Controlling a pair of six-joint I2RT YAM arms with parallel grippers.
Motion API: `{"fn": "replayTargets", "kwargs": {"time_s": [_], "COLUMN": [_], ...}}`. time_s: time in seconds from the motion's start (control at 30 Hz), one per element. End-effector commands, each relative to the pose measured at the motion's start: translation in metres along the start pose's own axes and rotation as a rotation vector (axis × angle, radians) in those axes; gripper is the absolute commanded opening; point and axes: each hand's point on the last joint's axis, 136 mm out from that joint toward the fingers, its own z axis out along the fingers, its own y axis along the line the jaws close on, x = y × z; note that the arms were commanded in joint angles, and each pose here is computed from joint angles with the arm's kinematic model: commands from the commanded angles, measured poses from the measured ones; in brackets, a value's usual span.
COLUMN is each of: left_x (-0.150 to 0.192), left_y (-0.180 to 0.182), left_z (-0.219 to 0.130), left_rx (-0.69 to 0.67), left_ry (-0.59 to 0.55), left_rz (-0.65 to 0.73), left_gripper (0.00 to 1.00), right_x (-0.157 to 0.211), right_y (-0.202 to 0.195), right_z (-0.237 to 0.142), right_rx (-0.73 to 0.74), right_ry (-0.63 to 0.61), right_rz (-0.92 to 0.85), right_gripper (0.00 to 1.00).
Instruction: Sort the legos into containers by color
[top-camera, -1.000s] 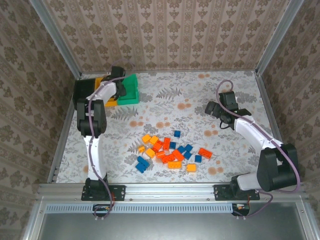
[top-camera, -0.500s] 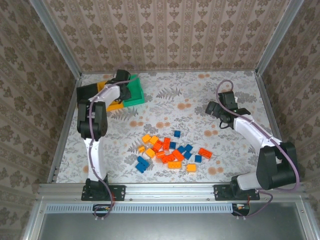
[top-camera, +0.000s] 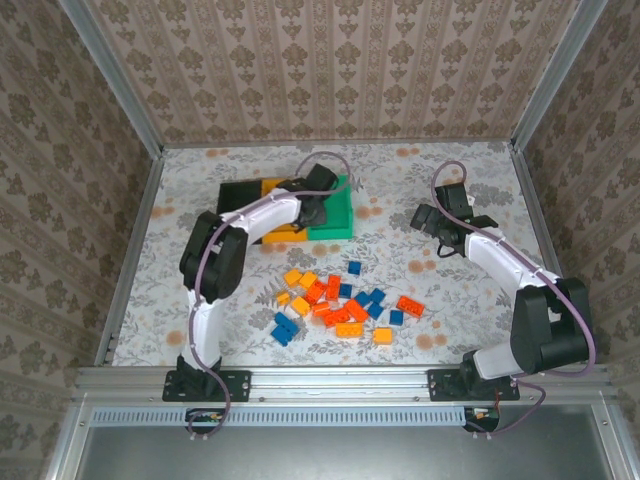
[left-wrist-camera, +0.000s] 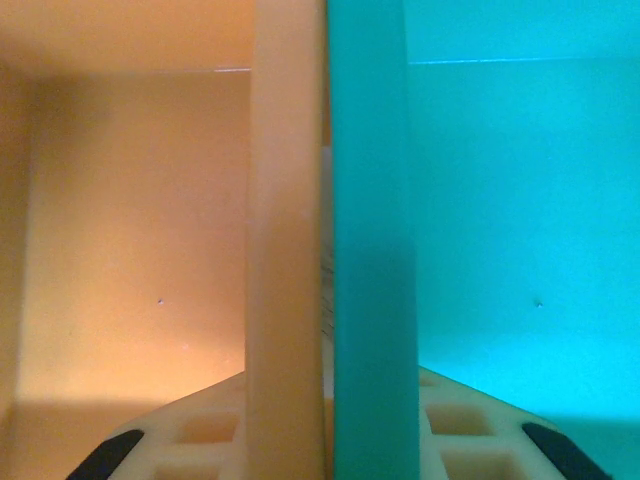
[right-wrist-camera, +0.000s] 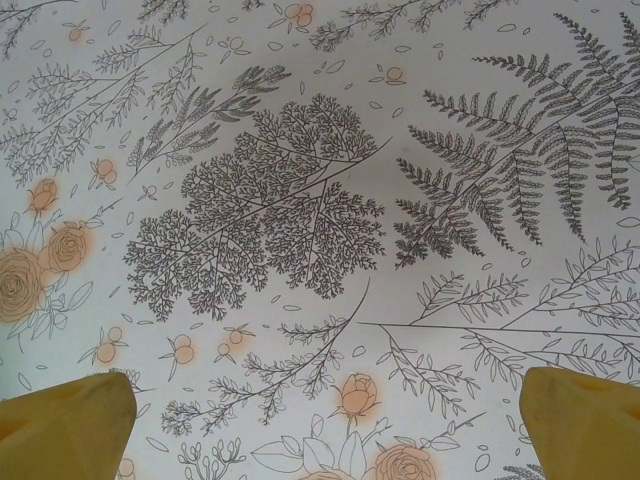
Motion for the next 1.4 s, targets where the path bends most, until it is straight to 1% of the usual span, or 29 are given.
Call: {"fn": "replayTargets", "kwargs": {"time_s": [0.0, 0.2, 0.33, 0.5, 0.53, 0.63, 0.67, 0.7, 0.83, 0.93, 1.03, 1.17, 1.27, 1.3, 1.37], "left_x": [-0.009, 0.010, 0.023, 0.030, 0.031, 0.036, 0.037, 0.038, 0.038, 0.036, 0.032, 0.024, 0.011, 0.007, -0.004], "left_y": [-0.024, -0.062, -0.082, -0.096, -0.098, -0.098, -0.099, -0.101, -0.106, -0.106, -0.106, -0.108, -0.111, -0.114, -0.115], "left_z": [-0.022, -0.034, -0.027, -0.019, -0.018, -0.015, -0.015, -0.015, -0.014, -0.016, -0.023, -0.036, -0.056, -0.066, -0.087], "left_rx": [-0.002, -0.003, -0.007, 0.002, 0.003, 0.004, 0.008, 0.017, 0.039, 0.040, 0.062, 0.093, 0.146, 0.174, 0.223], "left_ry": [-0.042, -0.055, -0.030, -0.030, -0.025, -0.002, 0.001, -0.002, -0.005, -0.014, -0.037, -0.063, -0.104, -0.123, -0.158], "left_rz": [-0.064, -0.074, -0.046, 0.020, 0.034, 0.035, 0.027, 0.022, 0.014, 0.021, 0.007, -0.014, -0.041, -0.045, -0.052], "left_gripper": [0.00, 0.00, 0.00, 0.00, 0.00, 0.00, 0.03, 0.10, 0.23, 0.38, 0.50, 0.60, 0.67, 0.73, 0.92], "right_x": [0.009, 0.012, 0.014, 0.019, 0.014, 0.014, 0.013, 0.013, 0.014, 0.015, 0.015, 0.014, 0.016, 0.018, 0.024], "right_y": [-0.011, -0.015, -0.016, -0.020, -0.018, -0.019, -0.019, -0.019, -0.018, -0.017, -0.018, -0.017, -0.018, -0.018, -0.021], "right_z": [-0.001, -0.001, -0.001, 0.000, -0.008, -0.010, -0.010, -0.011, -0.012, -0.014, -0.016, -0.020, -0.024, -0.025, -0.029], "right_rx": [0.049, 0.054, 0.057, 0.063, 0.047, 0.045, 0.044, 0.044, 0.036, 0.033, 0.030, 0.022, 0.020, 0.020, 0.022], "right_ry": [0.014, 0.015, 0.018, 0.024, 0.002, 0.000, -0.002, -0.003, 0.002, 0.006, 0.000, 0.000, 0.014, 0.022, 0.043], "right_rz": [0.006, 0.013, 0.014, 0.009, 0.015, 0.016, 0.018, 0.019, 0.027, 0.030, 0.033, 0.038, 0.035, 0.035, 0.040], "right_gripper": [1.00, 1.00, 1.00, 1.00, 1.00, 1.00, 1.00, 1.00, 1.00, 1.00, 1.00, 1.00, 1.00, 1.00, 1.00]}}
